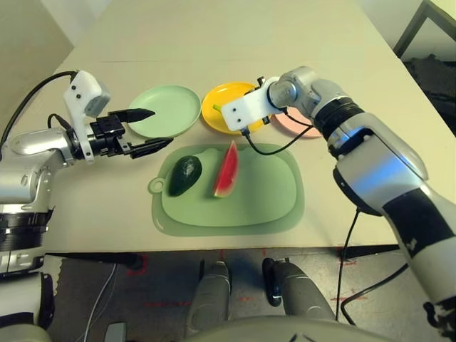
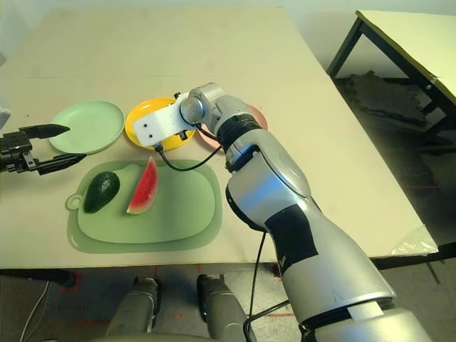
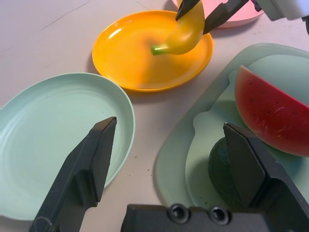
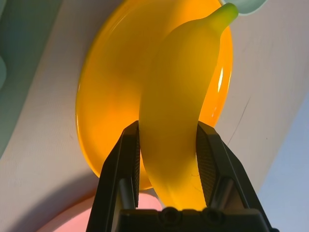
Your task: Place the fruits into color-matched plates.
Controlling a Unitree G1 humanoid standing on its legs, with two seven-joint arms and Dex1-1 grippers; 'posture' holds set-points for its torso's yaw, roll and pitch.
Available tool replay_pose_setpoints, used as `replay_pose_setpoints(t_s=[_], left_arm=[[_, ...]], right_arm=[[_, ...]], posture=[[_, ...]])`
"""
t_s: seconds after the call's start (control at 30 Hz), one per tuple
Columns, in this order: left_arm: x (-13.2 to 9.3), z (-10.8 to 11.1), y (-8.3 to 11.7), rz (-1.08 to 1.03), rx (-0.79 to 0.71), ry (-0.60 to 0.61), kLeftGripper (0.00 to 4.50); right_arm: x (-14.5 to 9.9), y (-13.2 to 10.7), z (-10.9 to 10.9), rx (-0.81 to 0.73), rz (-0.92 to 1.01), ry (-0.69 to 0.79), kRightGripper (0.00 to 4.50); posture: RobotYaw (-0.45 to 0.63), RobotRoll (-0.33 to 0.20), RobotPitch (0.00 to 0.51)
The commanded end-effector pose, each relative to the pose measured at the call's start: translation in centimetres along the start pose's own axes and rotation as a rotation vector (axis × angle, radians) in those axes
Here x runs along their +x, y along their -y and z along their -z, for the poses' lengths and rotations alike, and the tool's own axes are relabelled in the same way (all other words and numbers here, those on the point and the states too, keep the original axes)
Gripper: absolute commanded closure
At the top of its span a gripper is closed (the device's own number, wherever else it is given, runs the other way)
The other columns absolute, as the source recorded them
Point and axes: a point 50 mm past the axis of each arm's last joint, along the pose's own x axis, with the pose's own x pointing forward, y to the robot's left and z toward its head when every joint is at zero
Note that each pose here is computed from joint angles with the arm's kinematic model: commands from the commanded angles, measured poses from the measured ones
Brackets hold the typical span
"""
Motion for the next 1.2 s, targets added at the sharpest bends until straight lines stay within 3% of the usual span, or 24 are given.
replay_pose_setpoints(t_s=[0.03, 0.67, 0.93, 1.2], left_arm=[[-0.3, -0.1, 0.1, -0.008, 0.008, -0.010, 0.00], [-0.4, 0.1, 0.7, 0.009, 0.007, -0.023, 0.00], [-0.3, 0.2, 0.6, 0.015, 0.008, -0.026, 0.00], [0.5, -0.1, 0.2, 0.044, 0.023, -0.004, 0.00]], right_arm=[[0.3, -0.6, 0.3, 0.027, -0.003, -0.006, 2.82], [1.0, -1.8, 0.5, 0.065, -0.004, -0.011, 2.82], [0.8, -1.5, 0.8, 0.056, 0.022, -0.029, 0.03], [-0.8, -0.7, 2.0, 0.000, -0.008, -0.044, 0.03]], posture=[[0.14, 0.000, 0.209], [0.16, 0.000, 0.236], [0.15, 0.000, 0.227], [0.11, 0.000, 0.213]])
